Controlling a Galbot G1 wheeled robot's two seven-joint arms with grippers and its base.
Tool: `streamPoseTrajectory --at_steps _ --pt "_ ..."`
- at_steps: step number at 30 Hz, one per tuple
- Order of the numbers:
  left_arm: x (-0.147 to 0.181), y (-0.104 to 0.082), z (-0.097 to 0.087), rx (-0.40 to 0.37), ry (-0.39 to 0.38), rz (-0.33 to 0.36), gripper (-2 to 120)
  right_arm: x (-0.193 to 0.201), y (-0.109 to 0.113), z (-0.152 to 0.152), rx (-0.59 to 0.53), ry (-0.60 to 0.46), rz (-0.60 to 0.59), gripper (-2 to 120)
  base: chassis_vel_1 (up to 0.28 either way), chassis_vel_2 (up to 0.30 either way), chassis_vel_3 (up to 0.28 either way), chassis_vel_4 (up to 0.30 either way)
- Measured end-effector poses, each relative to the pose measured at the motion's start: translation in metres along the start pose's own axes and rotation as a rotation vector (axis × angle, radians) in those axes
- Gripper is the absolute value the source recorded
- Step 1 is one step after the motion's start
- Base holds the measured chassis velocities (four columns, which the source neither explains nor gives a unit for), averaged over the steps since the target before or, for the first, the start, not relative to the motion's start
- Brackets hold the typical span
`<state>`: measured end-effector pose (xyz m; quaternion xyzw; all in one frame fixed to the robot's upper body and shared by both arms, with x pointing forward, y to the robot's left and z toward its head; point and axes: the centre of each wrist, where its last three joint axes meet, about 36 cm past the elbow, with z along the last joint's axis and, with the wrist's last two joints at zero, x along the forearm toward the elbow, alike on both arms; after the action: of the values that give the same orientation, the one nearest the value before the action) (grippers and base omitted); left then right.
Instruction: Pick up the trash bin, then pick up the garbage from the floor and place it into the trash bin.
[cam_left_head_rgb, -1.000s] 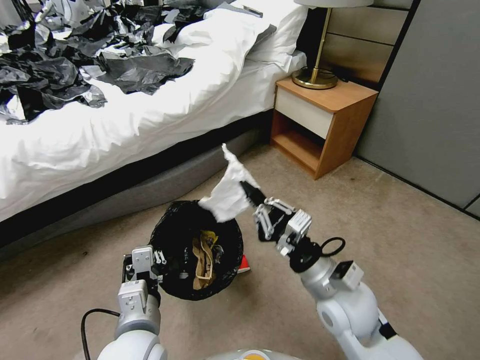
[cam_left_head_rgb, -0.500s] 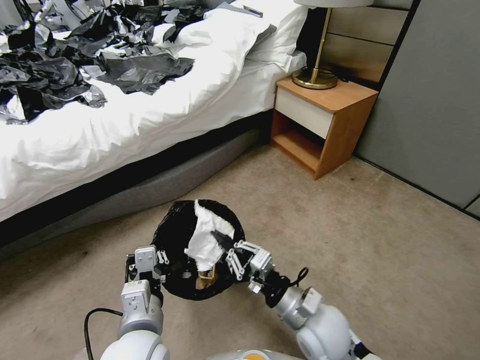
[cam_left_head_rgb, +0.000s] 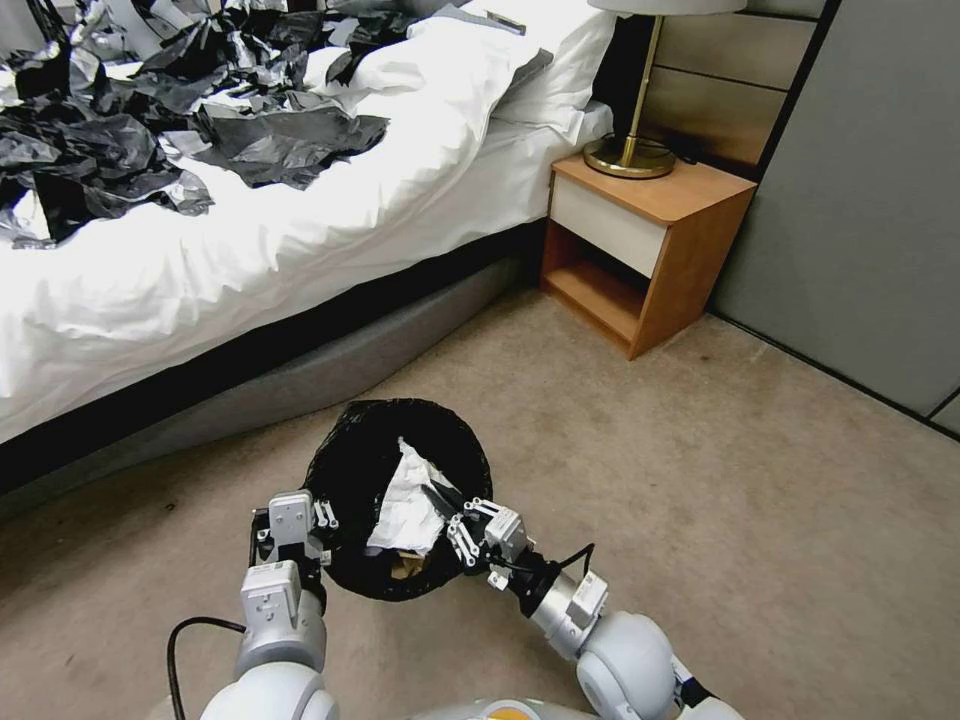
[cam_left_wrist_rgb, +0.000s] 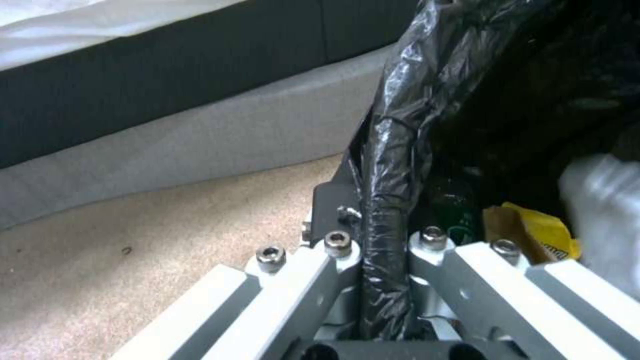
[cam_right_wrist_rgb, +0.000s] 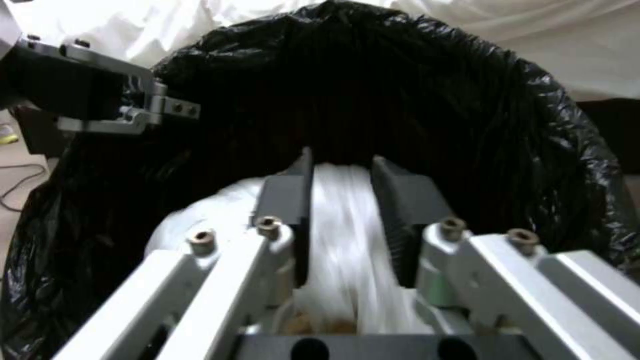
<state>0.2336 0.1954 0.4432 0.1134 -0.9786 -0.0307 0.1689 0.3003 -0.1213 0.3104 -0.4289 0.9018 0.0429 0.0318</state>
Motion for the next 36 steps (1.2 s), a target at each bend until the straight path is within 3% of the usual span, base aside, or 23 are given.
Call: streamPoseTrajectory --at_steps 10,13,20,29,31,36 --pt "-0.001 0.000 0.000 0.000 -0.001 0.001 0 0.005 -0.003 -0.001 0.014 0.009 0.005 57 0.000 0.000 0.000 0.000" --pt "-0.002 -0.001 0.000 -0.001 -0.001 0.002 0 0.009 -0.006 -0.001 0.023 0.010 0.012 74 0.000 0.000 0.000 0.000" --pt "-0.002 0.000 0.001 -0.003 0.002 0.002 0 0.009 -0.007 -0.009 0.035 -0.014 0.013 97 0.000 0.000 0.000 0.000" --pt "-0.002 0.000 0.003 -0.007 0.009 -0.001 0 -0.001 -0.014 -0.050 0.110 -0.165 0.042 100 0.000 0.000 0.000 0.000" --pt "-0.003 0.003 0.003 -0.011 0.010 -0.007 0 -0.004 -0.015 -0.080 0.134 -0.253 0.118 100 0.000 0.000 0.000 0.000" --pt "-0.004 0.009 0.004 -0.016 0.010 -0.020 0 0.004 -0.016 -0.102 0.162 -0.299 0.253 100 0.000 0.000 0.000 0.000"
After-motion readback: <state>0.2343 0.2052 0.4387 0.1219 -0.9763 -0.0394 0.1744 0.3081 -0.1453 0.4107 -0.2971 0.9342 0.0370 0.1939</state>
